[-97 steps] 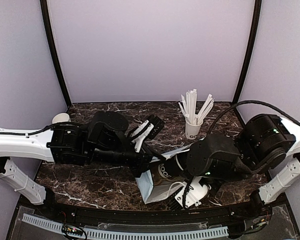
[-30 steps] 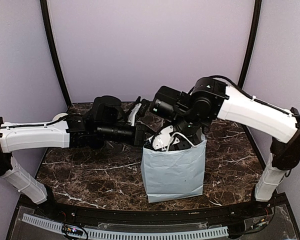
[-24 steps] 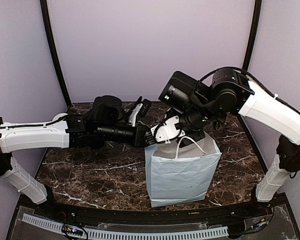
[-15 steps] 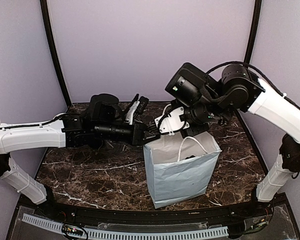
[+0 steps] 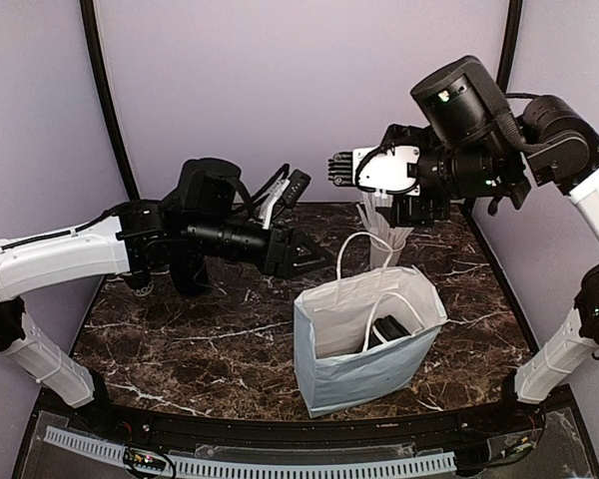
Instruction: Pack the takeout coffee
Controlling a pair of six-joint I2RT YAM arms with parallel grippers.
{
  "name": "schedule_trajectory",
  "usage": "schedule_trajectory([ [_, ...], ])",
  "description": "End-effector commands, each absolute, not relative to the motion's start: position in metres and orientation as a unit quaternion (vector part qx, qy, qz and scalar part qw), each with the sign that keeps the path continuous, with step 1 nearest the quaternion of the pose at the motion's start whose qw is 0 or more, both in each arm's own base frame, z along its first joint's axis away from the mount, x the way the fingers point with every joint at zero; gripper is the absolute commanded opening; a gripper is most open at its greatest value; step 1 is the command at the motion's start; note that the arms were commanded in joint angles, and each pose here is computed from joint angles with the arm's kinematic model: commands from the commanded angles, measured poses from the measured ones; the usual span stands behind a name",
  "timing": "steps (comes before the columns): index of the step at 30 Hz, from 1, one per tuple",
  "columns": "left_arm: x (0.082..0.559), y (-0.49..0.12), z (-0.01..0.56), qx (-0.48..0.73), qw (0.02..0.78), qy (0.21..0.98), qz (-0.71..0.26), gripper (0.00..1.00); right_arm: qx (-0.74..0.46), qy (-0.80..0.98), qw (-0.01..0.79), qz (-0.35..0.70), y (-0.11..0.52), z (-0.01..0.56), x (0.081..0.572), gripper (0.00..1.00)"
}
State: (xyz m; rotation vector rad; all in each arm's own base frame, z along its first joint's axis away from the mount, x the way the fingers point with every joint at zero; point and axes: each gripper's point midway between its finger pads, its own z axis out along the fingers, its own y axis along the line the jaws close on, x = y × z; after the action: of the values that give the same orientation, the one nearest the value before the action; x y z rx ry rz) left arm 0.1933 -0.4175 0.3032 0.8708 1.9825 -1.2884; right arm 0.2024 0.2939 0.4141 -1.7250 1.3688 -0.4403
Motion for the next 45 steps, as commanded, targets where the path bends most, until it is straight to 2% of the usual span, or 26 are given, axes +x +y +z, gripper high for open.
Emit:
schedule_trajectory([
  [1,0.174,-0.418,0.301,0.401,0.264,0.744,-0.465,0.52,-0.637,0.585,0.479,-0.149,0.278,0.446,0.210,0.77],
  [8,0.168,-0.423,0.290,0.445,0.225,0.757,-0.422,0.54,-0.588,0.619,0.501,-0.143,0.242,0.463,0.232,0.78],
  [12,0.177,-0.430,0.271,0.455,0.208,0.774,-0.388,0.48,-0.569,0.630,0.508,-0.142,0.227,0.470,0.237,0.78],
  [14,0.179,-0.433,0.269,0.460,0.208,0.774,-0.383,0.35,-0.562,0.635,0.510,-0.143,0.221,0.471,0.239,0.78],
  [16,0.179,-0.432,0.271,0.468,0.212,0.769,-0.380,0.12,-0.557,0.641,0.509,-0.143,0.216,0.471,0.240,0.77],
  [18,0.179,-0.426,0.281,0.471,0.225,0.767,-0.373,0.01,-0.557,0.645,0.505,-0.139,0.215,0.469,0.241,0.77],
  [22,0.186,-0.392,0.295,0.474,0.263,0.783,-0.306,0.00,-0.575,0.642,0.490,-0.129,0.218,0.457,0.237,0.76],
  [25,0.203,-0.347,0.306,0.457,0.306,0.810,-0.204,0.00,-0.591,0.639,0.479,-0.119,0.227,0.446,0.237,0.76],
  [29,0.225,-0.303,0.330,0.439,0.379,0.808,-0.100,0.00,-0.615,0.630,0.465,-0.094,0.245,0.431,0.237,0.75],
  [33,0.229,-0.299,0.331,0.420,0.414,0.802,-0.092,0.00,-0.645,0.620,0.441,-0.064,0.266,0.408,0.233,0.72],
  [37,0.221,-0.313,0.292,0.420,0.417,0.801,-0.087,0.00,-0.687,0.601,0.406,-0.039,0.286,0.382,0.215,0.67],
  [39,0.214,-0.325,0.280,0.422,0.420,0.798,-0.092,0.00,-0.715,0.585,0.380,-0.038,0.295,0.363,0.202,0.61],
  [41,0.207,-0.337,0.271,0.419,0.420,0.799,-0.101,0.00,-0.741,0.565,0.359,-0.040,0.303,0.346,0.188,0.50],
  [45,0.195,-0.354,0.261,0.414,0.412,0.802,-0.123,0.00,-0.791,0.518,0.324,-0.031,0.316,0.323,0.149,0.41],
])
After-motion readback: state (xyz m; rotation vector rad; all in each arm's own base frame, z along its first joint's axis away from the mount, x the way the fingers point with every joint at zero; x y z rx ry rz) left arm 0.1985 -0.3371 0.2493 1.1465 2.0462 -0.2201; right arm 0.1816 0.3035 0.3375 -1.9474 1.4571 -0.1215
